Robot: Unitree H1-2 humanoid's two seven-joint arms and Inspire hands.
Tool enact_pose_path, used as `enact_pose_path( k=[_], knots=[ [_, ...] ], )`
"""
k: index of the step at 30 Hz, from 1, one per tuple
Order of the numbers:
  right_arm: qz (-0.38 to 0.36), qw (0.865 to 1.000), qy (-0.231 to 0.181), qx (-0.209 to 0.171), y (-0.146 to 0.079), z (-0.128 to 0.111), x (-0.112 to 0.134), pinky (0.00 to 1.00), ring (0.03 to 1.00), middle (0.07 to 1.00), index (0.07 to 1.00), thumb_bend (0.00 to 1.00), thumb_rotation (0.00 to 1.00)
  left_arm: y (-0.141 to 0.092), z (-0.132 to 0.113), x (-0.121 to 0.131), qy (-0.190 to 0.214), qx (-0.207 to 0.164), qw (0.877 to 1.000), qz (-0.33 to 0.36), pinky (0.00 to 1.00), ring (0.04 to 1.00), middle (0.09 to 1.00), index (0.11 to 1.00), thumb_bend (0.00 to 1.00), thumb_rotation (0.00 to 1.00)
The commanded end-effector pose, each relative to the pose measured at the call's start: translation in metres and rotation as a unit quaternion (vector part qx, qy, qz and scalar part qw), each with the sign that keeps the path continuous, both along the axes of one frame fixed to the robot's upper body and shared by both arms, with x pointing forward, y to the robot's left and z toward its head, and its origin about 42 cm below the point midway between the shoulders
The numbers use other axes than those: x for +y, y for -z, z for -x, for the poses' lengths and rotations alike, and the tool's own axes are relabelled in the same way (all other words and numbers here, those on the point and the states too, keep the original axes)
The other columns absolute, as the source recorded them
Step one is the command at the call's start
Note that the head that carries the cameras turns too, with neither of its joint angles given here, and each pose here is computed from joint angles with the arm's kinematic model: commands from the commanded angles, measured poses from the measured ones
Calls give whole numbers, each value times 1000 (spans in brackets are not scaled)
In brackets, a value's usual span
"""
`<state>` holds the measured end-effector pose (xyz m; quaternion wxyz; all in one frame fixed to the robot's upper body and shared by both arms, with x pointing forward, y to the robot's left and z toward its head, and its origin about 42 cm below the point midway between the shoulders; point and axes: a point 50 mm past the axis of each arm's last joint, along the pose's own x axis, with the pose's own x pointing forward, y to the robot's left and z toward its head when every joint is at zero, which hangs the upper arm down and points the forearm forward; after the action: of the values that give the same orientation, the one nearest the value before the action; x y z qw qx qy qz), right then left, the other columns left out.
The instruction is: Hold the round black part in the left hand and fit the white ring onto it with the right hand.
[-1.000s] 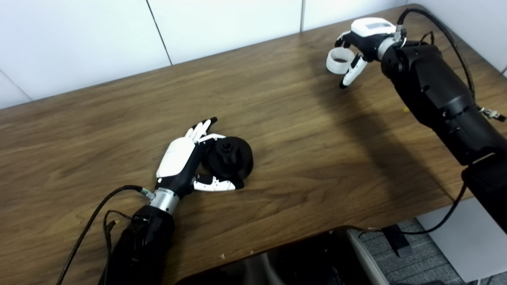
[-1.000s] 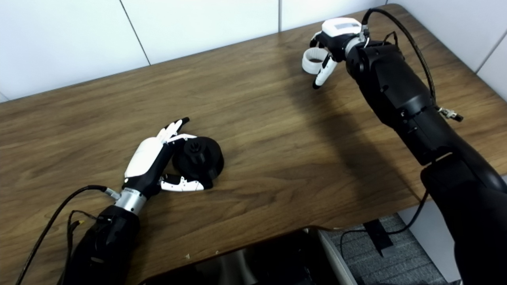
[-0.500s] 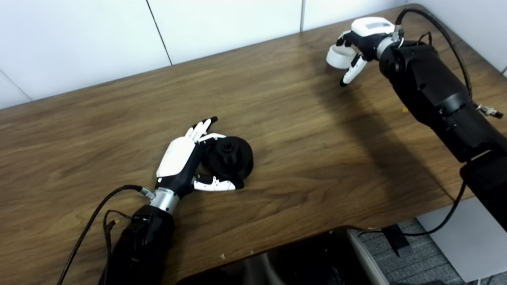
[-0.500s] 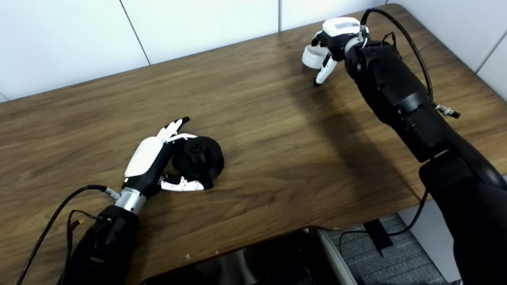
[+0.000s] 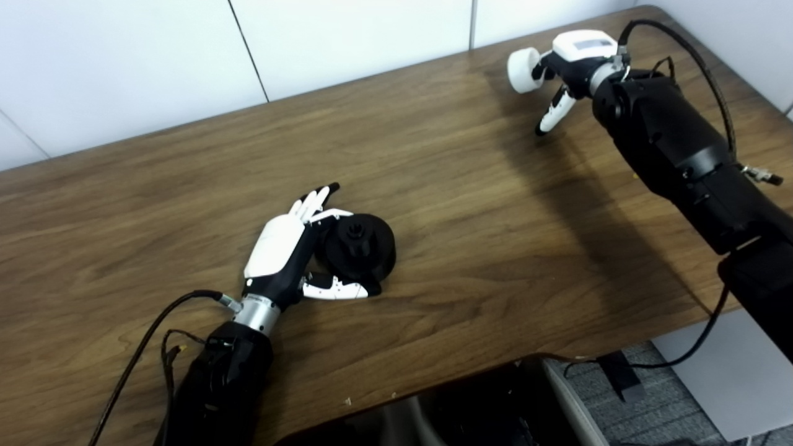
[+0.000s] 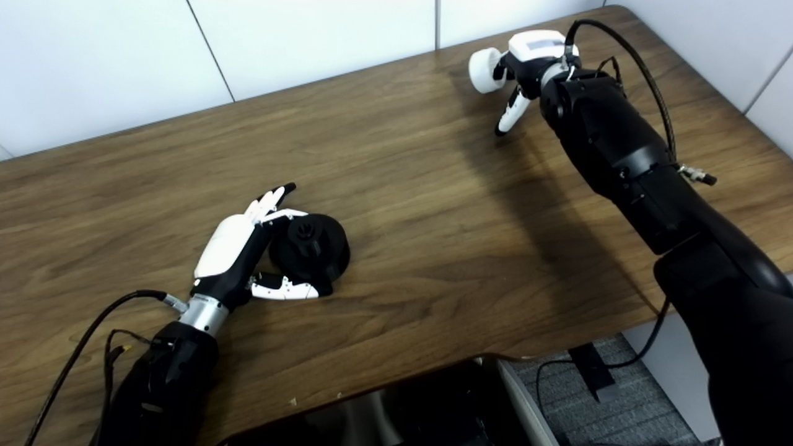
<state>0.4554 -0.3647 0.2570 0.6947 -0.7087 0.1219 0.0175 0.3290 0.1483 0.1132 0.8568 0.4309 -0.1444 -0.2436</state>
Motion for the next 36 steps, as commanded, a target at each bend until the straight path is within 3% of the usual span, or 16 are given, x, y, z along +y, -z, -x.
enact_pose_path(
  k=[1, 13, 30, 36],
  knots=[
    [15, 997, -4, -75, -56, -10, -1, 619, 741, 765, 720, 814, 235, 13, 0, 16, -15, 17, 998, -56, 1000, 1000, 1000, 663, 1000, 348],
    [22, 995, -10, -102, -72, -9, 0, 611, 717, 749, 709, 831, 224, 13, 0, 14, -19, 19, 998, -54, 1000, 1000, 1000, 664, 1000, 353],
    [25, 995, -25, -97, -63, -13, 6, 664, 778, 789, 760, 863, 274, 14, 2, 14, -19, 21, 998, -51, 1000, 1000, 1000, 663, 1000, 355],
    [16, 996, -30, -84, -55, -22, 11, 727, 812, 791, 778, 858, 271, 13, 2, 12, -19, 20, 998, -50, 1000, 1000, 1000, 663, 1000, 354]
  ],
)
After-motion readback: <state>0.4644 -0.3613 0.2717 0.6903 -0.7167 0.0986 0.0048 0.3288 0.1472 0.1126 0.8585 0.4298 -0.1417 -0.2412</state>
